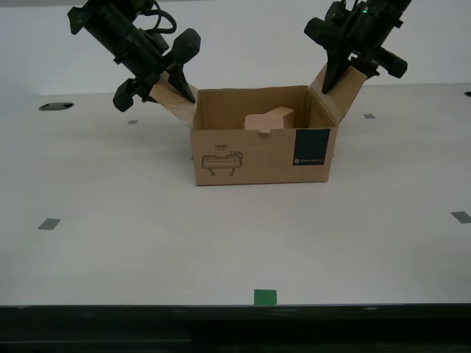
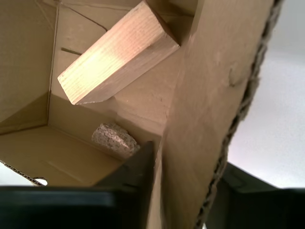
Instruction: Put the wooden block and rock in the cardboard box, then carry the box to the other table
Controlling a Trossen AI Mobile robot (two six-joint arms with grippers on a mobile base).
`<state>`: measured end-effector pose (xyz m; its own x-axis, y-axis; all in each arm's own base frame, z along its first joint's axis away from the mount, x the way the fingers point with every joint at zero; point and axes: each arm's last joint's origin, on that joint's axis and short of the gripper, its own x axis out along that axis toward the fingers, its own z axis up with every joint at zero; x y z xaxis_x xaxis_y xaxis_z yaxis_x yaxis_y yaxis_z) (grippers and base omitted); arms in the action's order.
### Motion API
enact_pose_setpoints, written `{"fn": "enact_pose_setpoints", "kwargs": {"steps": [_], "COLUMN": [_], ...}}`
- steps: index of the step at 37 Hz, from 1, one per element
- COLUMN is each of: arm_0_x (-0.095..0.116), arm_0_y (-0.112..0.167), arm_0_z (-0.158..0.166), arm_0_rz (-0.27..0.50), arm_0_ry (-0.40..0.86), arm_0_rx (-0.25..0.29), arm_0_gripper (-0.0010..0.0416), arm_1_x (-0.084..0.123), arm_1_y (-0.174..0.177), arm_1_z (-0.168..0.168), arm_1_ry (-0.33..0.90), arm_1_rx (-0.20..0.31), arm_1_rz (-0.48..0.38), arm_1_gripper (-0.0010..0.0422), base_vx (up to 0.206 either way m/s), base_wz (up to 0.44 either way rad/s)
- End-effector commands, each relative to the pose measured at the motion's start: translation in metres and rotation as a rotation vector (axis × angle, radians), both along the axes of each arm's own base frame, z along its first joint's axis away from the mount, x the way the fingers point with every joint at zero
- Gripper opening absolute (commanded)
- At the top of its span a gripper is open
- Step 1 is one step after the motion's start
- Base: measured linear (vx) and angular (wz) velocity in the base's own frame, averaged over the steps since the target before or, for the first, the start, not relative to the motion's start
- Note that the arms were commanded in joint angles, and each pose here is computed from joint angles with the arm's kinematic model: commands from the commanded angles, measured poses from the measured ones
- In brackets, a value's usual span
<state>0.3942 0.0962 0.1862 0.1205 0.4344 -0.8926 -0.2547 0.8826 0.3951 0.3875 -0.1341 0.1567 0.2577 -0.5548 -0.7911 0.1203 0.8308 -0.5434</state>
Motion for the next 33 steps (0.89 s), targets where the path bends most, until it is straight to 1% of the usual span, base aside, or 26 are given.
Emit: {"fn": "enact_pose_setpoints", "kwargs": {"steps": [1,3,4,5,7,9,10,12,26,33], "arm_0_x": [-0.0001,-0.0001,-0.0002,-0.0002,0.0,0.0003,0.0005,0.0007,0.0009,0.0007], "arm_0_y": [0.0004,0.0004,0.0004,0.0004,0.0004,0.0005,0.0005,0.0006,0.0008,0.0009], "arm_0_z": [0.0005,0.0005,0.0005,0.0005,0.0005,0.0006,0.0007,0.0007,0.0008,0.0009], "arm_0_rz": [-0.008,-0.008,-0.01,-0.014,-0.015,-0.015,-0.015,-0.015,-0.015,-0.014], "arm_0_ry": [0.004,0.005,0.007,0.008,0.007,0.004,0.002,0.0,-0.003,-0.003], "arm_0_rx": [0.005,0.005,0.005,0.005,0.006,0.007,0.007,0.008,0.009,0.008], "arm_0_gripper": [0.0036,0.0002,-0.0008,0.0,0.0003,-0.0004,-0.0001,0.0,-0.0001,-0.0001], "arm_1_x": [0.0004,0.0004,0.0003,0.0003,0.0003,0.0002,0.0002,0.0002,0.0002,-0.0006], "arm_1_y": [0.0003,0.0003,0.0003,0.0003,0.0002,0.0001,0.0,0.0001,-0.0001,-0.0015], "arm_1_z": [-0.0002,-0.0001,-0.0002,-0.0002,-0.0001,-0.0001,-0.0001,-0.0001,0.0007,0.0016], "arm_1_ry": [-0.006,-0.003,-0.002,-0.002,-0.001,0.0,0.001,0.001,-0.011,-0.001], "arm_1_rx": [0.022,0.019,0.019,0.019,0.017,0.012,0.011,0.011,0.014,-0.016], "arm_1_rz": [0.014,0.019,0.019,0.019,0.018,0.015,0.014,0.014,0.002,-0.014], "arm_1_gripper": [0.0045,0.0017,0.0002,-0.0007,0.0004,0.0,-0.0004,0.0001,-0.0001,-0.0001], "base_vx": [0.0,0.0,0.0,0.0,0.0,0.0,0.0,0.0,0.0,0.0], "base_wz": [0.0,0.0,0.0,0.0,0.0,0.0,0.0,0.0,0.0,0.0]}}
